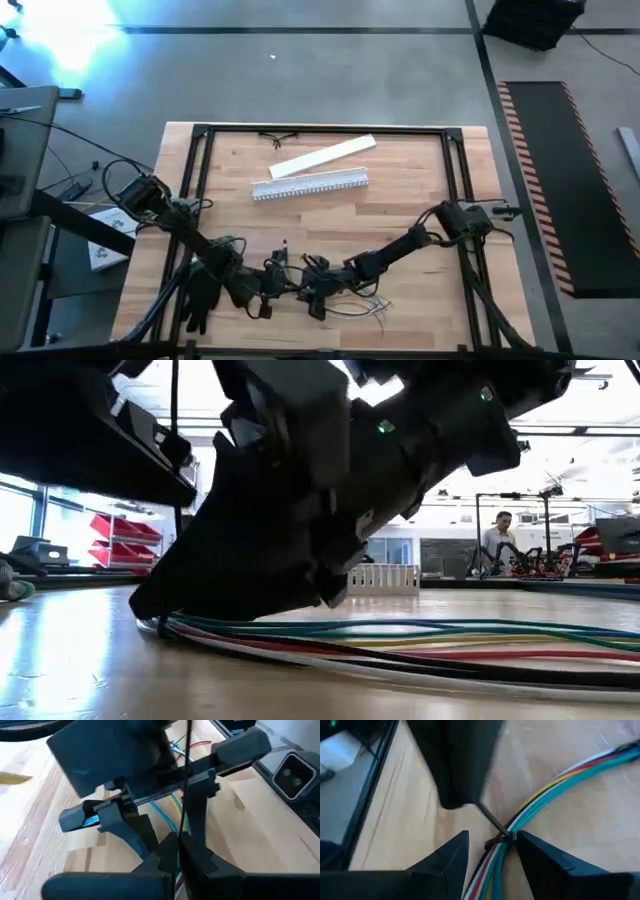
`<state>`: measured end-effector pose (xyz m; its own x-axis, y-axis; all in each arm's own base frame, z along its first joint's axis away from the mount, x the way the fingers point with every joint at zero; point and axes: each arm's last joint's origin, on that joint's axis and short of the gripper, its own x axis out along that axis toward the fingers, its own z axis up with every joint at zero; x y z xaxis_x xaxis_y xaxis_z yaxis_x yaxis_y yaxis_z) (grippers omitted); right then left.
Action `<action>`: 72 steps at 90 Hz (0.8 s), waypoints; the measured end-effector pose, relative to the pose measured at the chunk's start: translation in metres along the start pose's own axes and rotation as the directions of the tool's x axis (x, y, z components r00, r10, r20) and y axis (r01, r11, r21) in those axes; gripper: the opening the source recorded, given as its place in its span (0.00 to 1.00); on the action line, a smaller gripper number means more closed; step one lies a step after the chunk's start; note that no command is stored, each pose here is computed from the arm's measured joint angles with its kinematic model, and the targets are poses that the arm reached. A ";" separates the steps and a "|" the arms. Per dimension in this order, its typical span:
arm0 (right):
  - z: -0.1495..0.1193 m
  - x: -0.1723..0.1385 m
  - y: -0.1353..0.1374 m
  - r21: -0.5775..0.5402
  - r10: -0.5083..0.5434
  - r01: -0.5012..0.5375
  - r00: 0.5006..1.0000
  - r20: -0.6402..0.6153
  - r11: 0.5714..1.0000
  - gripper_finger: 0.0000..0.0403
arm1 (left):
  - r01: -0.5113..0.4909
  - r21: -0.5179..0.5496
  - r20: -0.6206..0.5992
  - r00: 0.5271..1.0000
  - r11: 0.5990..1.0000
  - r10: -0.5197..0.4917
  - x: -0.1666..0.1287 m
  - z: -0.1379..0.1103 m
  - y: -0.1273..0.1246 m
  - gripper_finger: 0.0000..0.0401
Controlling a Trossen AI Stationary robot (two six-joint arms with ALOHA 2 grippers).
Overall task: Ziptie cables
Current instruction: Wrap the black zip tie on the cable
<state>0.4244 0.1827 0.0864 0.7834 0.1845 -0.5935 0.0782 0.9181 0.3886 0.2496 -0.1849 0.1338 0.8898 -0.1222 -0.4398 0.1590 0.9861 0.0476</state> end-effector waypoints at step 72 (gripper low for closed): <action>-0.005 -0.001 -0.005 -0.343 -0.246 0.267 0.963 0.106 0.901 0.00 | 0.155 -0.285 0.008 0.987 0.946 -0.160 -0.028 -0.014 -0.051 0.00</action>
<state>0.4201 0.1796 0.0821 0.8011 -0.0851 -0.5924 0.0687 0.9964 -0.0503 0.2111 -0.2299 0.1315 0.8566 -0.2791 -0.4341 0.1669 0.9458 -0.2786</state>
